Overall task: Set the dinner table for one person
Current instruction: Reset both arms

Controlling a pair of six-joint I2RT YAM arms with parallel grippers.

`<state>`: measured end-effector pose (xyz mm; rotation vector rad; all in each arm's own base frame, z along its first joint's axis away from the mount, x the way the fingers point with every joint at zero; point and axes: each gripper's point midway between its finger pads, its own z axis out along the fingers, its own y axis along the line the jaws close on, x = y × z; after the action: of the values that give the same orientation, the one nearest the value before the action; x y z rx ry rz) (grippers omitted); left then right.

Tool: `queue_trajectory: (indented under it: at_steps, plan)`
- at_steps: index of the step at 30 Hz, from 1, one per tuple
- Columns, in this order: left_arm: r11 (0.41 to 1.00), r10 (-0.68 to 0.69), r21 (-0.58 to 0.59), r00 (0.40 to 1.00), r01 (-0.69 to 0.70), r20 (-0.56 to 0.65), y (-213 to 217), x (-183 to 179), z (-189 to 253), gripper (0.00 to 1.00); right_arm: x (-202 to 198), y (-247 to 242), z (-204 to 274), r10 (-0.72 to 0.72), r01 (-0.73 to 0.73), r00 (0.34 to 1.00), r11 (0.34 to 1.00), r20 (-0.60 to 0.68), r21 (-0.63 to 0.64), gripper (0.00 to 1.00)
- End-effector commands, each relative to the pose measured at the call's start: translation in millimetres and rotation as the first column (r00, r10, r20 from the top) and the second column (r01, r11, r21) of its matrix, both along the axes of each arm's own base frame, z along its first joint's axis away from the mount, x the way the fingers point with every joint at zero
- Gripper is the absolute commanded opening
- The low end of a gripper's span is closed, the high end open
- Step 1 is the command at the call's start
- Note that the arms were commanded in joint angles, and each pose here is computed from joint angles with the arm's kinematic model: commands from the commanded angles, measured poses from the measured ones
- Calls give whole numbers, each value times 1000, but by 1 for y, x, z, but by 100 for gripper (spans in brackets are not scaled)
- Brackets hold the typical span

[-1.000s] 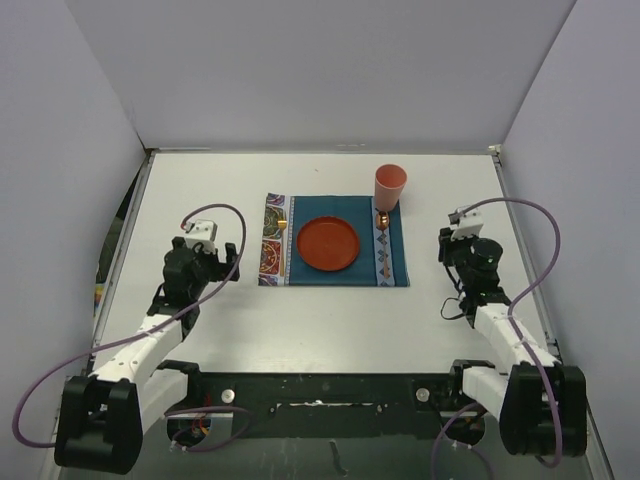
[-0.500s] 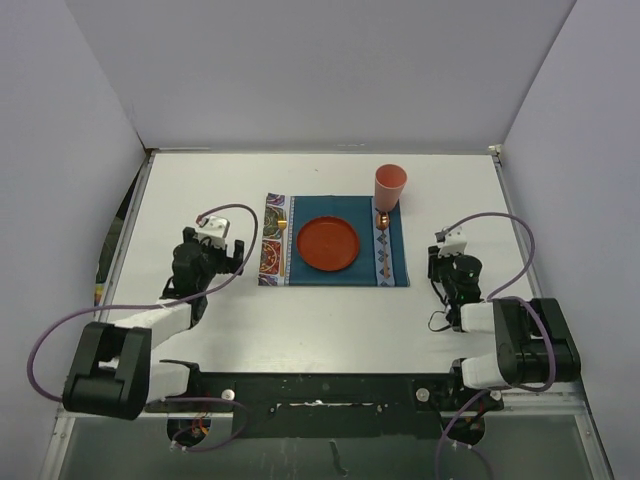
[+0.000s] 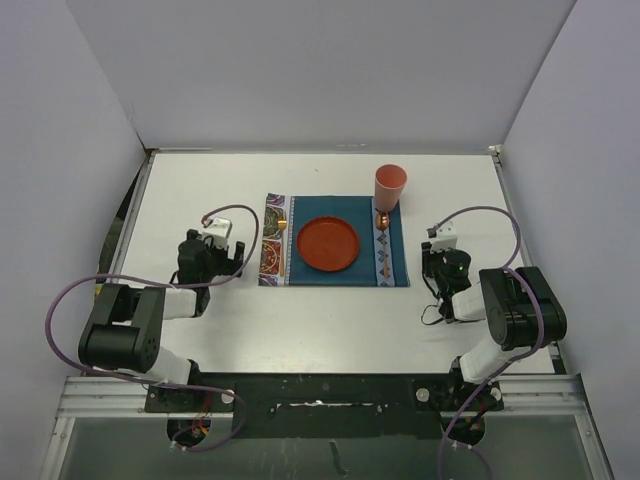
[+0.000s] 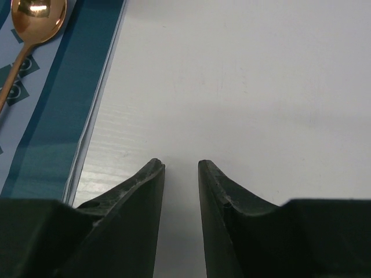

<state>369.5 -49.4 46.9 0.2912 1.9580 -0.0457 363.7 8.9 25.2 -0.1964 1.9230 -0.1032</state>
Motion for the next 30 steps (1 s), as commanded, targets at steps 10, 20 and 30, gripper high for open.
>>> queue_trajectory:
  at_steps: [10, 20, 30]
  plan:
    - [984, -38, -169, 992, 58, 116, 16, 13, 10, 98, 29, -14, 25, -112, 112, 992, 994, 65, -8, 37]
    - [985, 54, -167, 992, -35, 114, 30, 18, 10, 98, 28, -21, 25, -158, 158, 985, 987, 63, 4, 98]
    - [985, 56, -166, 992, -36, 115, 30, 18, 10, 98, 28, -21, 26, -159, 159, 985, 987, 65, 4, 98]
